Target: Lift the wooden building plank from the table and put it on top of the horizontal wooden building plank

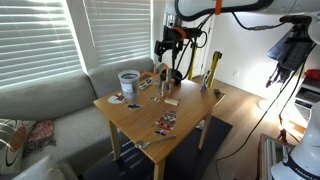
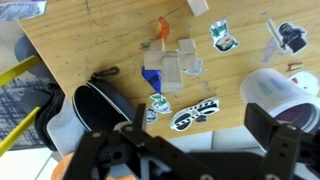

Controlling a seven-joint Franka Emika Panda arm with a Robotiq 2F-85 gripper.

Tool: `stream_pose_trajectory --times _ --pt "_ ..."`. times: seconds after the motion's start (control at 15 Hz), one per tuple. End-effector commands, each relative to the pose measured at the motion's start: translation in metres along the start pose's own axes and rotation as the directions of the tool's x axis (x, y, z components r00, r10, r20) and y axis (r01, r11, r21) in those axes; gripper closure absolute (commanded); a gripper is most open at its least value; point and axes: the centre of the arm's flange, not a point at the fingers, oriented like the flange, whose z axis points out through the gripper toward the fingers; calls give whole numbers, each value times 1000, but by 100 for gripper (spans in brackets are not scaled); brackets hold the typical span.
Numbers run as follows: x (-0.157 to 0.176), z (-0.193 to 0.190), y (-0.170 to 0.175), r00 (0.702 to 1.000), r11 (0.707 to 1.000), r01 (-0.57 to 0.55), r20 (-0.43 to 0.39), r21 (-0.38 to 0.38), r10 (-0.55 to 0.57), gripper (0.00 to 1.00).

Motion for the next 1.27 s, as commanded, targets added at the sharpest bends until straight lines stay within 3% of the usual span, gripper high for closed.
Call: stream_pose_trajectory --times 0.0,0.33,0.47,0.6,0.73,0.87,1.07,1.13,1.2 --pt "-44 -22 -41 979 979 201 18 22 -201 0" --pt "-96 -14 -129 885 890 456 101 18 -456 0" --pt "-123 -17 -131 836 844 536 155 -28 -526 0" --pt "-150 -19 -109 824 818 558 214 -140 -525 0" --pt "-189 -13 -76 878 870 465 210 -163 -430 0" --pt "-212 -8 -65 910 902 402 181 -159 -374 0" --pt "-239 -7 -50 935 924 353 15 -146 -355 0" --pt "-187 -25 -92 922 912 384 115 -143 -370 0" --pt "-195 -27 -90 926 916 376 81 -136 -368 0"
